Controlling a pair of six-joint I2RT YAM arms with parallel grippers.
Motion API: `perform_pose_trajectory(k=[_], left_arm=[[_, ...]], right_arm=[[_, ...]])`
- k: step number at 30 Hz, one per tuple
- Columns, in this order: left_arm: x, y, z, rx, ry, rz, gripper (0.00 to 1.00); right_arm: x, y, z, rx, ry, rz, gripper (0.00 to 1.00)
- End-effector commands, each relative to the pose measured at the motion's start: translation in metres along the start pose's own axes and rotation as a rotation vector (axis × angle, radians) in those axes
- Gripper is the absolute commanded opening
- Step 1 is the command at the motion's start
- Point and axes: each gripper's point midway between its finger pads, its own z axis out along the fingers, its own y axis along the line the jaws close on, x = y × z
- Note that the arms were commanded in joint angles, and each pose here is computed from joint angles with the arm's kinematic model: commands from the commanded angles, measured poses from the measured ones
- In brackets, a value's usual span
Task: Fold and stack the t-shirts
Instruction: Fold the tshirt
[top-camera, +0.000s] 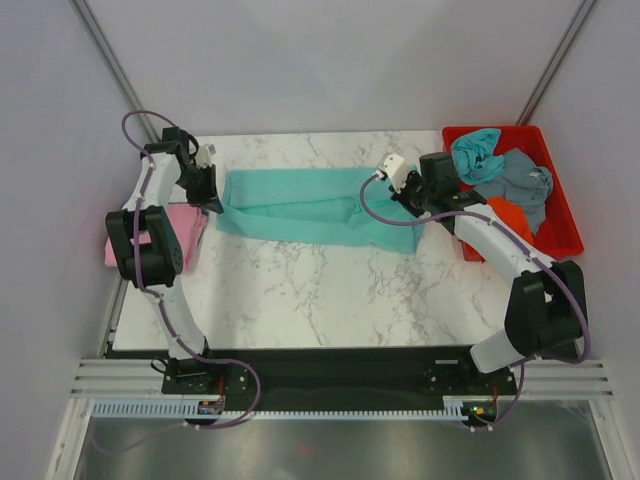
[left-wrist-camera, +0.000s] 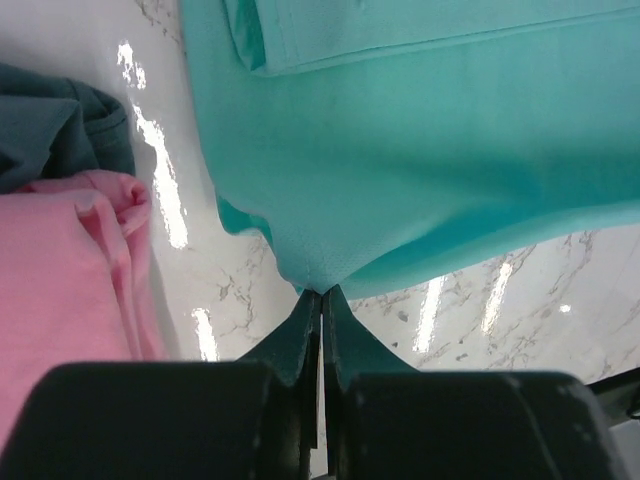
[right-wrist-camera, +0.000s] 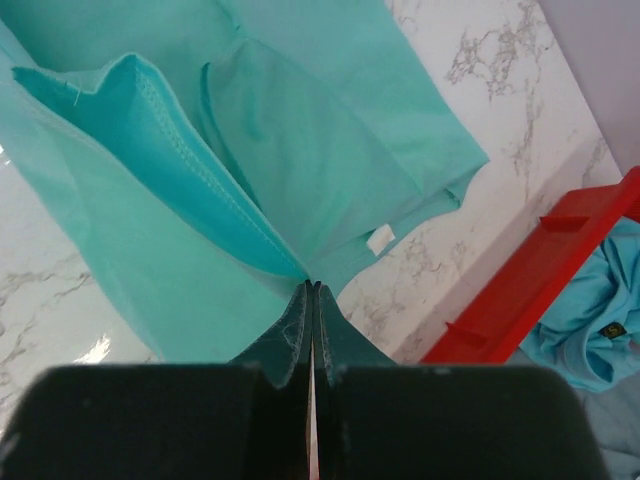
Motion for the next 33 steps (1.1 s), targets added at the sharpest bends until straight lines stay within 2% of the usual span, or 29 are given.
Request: perform_pose_trajectory(k=[1,14,23,33], left_arm=[[-0.008,-0.009,0.0,0.04,0.007,0.051,0.02],[-0.049,0.0,0.007,-0.01,-0.073,0.073,0.02],[-0.075,0.01,0.028,-0.072,-0.107,0.084,0.02],[-0.097,0.01,0.043,-0.157,-0.147,0.115,0.02]], right_arm=[[-0.037,-0.034,0.005,0.094,-0.103,0.025,0.0],[-0.07,-0.085,0.062,0.165,-0.136,0.019,0.0],[-0.06,-0.103,0.109,0.189,-0.098,0.016,0.0],[-0.063,-0.124,0.139,0.23,-0.1,0.031,0.0]])
